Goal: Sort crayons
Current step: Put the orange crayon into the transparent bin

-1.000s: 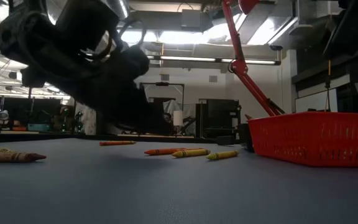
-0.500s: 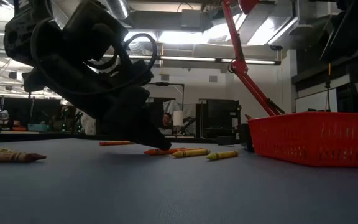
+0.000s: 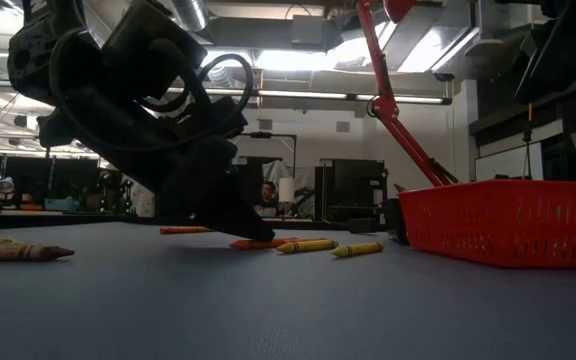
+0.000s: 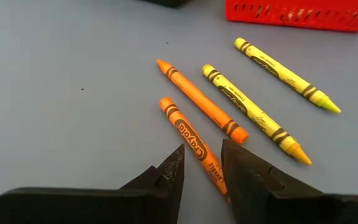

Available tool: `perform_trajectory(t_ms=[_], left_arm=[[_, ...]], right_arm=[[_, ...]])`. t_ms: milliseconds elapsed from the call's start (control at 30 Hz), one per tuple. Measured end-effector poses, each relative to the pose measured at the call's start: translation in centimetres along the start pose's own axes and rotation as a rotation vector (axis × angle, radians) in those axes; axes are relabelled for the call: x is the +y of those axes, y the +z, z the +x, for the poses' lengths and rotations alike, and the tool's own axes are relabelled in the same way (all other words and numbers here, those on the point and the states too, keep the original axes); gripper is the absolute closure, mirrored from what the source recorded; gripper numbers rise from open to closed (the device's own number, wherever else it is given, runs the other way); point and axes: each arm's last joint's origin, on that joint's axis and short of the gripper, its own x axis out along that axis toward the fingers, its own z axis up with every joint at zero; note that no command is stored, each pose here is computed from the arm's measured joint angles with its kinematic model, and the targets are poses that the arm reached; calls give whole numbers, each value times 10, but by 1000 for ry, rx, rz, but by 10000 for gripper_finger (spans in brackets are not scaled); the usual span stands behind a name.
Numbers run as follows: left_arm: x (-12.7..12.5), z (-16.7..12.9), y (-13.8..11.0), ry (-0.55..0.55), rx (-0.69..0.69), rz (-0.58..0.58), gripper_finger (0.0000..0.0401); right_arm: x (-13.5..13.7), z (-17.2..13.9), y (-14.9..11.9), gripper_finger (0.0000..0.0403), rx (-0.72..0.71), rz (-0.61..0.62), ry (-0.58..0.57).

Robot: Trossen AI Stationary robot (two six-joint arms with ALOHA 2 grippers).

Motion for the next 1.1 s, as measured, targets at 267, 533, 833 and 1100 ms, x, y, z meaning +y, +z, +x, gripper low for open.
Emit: perform_trajectory(t_ms=[267, 533, 833, 1100], left_arm=[[-5, -2, -1, -31, 0, 6, 305], [-11, -6, -6, -54, 17, 27, 305], [-10, -6, -10, -36, 64, 53, 307], [-10, -7, -10, -39, 70, 55, 354]], right_arm=[[0, 0, 0, 272, 0, 0, 0], [0, 0, 0, 272, 0, 0, 0], [0, 0, 0, 272, -1, 0, 1], [0, 0, 0, 272, -1, 0, 0]])
